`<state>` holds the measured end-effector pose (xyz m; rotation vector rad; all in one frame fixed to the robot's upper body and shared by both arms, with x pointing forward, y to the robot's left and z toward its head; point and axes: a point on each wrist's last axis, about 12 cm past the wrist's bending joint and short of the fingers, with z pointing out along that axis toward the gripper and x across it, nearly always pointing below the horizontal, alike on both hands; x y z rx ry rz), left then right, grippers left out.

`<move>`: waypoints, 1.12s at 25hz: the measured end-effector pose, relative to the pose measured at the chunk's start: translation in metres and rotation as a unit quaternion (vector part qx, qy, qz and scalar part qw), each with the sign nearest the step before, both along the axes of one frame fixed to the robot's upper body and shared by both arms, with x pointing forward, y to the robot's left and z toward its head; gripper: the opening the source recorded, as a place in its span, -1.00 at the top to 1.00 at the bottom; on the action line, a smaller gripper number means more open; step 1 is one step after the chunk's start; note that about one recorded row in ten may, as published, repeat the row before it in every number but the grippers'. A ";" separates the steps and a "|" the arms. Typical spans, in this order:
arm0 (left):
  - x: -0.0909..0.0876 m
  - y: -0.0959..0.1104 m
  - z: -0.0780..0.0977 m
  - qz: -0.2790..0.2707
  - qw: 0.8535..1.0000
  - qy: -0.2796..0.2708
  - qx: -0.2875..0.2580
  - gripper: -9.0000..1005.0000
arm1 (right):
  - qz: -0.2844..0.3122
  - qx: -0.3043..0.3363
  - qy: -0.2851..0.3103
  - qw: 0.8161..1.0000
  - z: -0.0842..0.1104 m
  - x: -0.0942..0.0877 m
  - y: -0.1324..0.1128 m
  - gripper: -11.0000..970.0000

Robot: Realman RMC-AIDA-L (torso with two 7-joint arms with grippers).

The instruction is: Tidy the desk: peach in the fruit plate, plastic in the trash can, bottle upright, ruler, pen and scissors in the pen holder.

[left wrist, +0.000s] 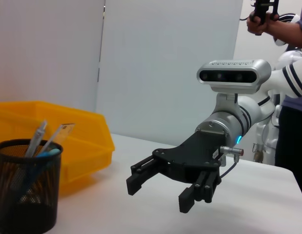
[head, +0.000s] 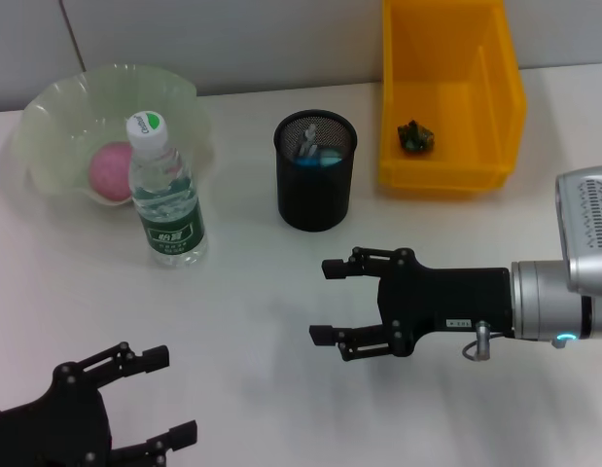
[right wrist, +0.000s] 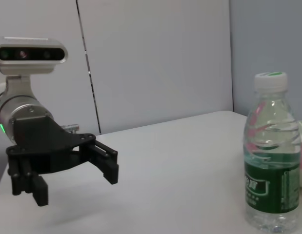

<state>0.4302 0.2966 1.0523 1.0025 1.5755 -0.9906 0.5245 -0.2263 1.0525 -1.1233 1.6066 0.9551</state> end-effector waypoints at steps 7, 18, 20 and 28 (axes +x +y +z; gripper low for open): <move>0.011 0.008 0.006 0.007 1.000 -0.014 0.009 -0.64 | -0.015 -0.005 0.003 1.000 -0.002 0.003 -0.001 -0.74; 0.028 0.019 0.011 -0.003 1.000 -0.001 0.006 -0.64 | -0.008 -0.020 0.005 1.000 0.001 0.010 0.001 -0.74; 0.029 0.019 0.011 -0.003 1.000 -0.002 0.006 -0.64 | -0.009 -0.022 0.006 1.000 0.001 0.010 0.001 -0.74; 0.034 0.016 0.013 -0.006 1.000 -0.007 0.006 -0.64 | -0.011 -0.029 0.009 0.999 -0.001 0.011 0.002 -0.74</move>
